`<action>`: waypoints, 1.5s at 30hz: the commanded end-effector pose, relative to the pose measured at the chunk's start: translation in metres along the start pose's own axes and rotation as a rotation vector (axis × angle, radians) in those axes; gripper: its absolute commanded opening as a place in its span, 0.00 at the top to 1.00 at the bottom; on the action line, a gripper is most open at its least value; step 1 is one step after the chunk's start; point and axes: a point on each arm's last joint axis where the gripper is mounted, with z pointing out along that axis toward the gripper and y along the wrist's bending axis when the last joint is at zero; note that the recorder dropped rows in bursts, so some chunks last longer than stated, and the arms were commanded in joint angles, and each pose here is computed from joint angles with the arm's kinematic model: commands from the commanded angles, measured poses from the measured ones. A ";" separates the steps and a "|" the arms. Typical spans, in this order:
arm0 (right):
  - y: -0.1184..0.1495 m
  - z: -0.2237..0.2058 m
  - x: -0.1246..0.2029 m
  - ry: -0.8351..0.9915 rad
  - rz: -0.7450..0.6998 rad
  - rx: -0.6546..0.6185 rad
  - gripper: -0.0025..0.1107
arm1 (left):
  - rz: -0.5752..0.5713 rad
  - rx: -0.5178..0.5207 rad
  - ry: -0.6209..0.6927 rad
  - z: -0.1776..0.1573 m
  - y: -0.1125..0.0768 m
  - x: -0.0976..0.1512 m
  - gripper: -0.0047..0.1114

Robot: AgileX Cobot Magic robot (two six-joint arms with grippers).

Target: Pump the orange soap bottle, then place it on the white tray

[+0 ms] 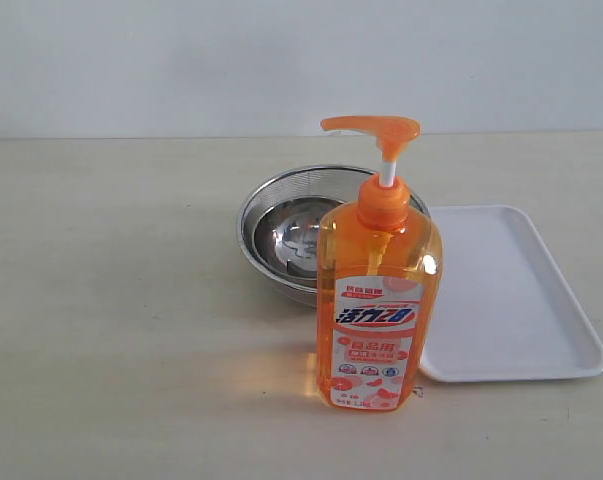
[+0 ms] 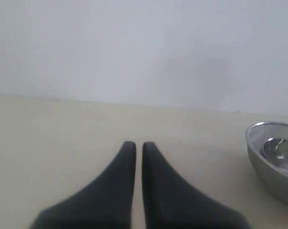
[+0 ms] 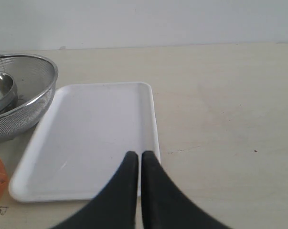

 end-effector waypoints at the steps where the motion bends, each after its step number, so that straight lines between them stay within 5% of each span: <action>1: 0.000 0.000 -0.001 -0.018 -0.005 0.006 0.98 | 0.008 0.006 -0.124 -0.009 -0.003 -0.034 0.92; 5: 0.000 0.000 -0.001 -0.018 -0.005 0.006 0.98 | 0.062 0.012 -0.181 -0.019 -0.007 -0.067 0.92; 11: 0.000 0.000 -0.001 -0.018 -0.005 0.006 0.98 | 0.143 0.024 -0.020 -0.011 -0.011 -0.099 0.92; 15: 0.000 0.000 -0.001 -0.018 -0.005 0.006 0.98 | 0.127 0.027 -0.025 -0.004 -0.013 -0.116 0.92; 24: 0.000 0.000 -0.001 -0.018 -0.005 0.006 0.98 | 0.090 0.016 -0.184 -0.005 -0.012 -0.131 0.92; 45: 0.000 0.000 -0.001 -0.018 -0.005 0.006 0.98 | 0.090 0.015 -0.189 -0.005 -0.012 -0.131 0.92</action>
